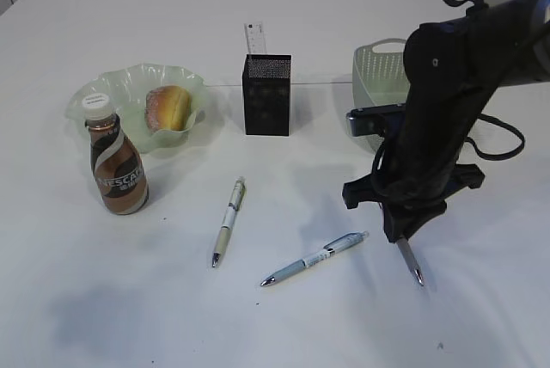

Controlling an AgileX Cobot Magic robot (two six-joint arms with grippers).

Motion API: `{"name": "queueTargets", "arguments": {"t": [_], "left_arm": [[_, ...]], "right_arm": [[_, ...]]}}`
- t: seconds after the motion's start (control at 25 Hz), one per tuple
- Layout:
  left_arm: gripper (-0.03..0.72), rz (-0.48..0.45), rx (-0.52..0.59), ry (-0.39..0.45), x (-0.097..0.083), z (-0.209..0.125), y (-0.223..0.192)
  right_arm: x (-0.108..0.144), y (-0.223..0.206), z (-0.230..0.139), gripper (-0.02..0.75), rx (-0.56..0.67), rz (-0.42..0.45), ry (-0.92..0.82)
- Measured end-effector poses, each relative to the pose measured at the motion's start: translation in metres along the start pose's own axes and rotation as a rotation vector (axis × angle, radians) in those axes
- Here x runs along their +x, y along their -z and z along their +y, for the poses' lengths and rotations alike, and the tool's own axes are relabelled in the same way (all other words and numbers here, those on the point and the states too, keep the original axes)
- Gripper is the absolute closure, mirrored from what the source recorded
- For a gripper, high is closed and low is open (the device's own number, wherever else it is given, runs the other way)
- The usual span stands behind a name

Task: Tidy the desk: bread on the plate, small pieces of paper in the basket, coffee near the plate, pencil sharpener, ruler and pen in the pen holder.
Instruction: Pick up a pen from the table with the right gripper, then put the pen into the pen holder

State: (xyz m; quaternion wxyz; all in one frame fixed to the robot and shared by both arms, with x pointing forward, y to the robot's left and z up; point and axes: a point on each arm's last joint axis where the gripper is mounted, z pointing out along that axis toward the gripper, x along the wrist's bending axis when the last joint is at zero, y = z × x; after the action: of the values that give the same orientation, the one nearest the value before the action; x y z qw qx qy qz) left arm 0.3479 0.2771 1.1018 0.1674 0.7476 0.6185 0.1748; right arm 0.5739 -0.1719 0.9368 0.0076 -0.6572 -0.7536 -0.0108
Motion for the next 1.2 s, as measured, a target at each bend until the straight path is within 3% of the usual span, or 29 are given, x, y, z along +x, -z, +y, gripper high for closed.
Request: {"name": "queueTargets", "arguments": {"t": [0.56, 1.2], "left_arm": [[0.294, -0.003, -0.020, 0.002, 0.000, 0.002, 0.000], [0.294, -0.018, -0.130, 0.006, -0.002, 0.012, 0.001]], "right_arm": [[0.009, 0.041, 0.038, 0.615, -0.387, 0.047, 0.161], [0.009, 0.114, 0.054, 0.615, -0.929, 0.007, 0.273]]}}
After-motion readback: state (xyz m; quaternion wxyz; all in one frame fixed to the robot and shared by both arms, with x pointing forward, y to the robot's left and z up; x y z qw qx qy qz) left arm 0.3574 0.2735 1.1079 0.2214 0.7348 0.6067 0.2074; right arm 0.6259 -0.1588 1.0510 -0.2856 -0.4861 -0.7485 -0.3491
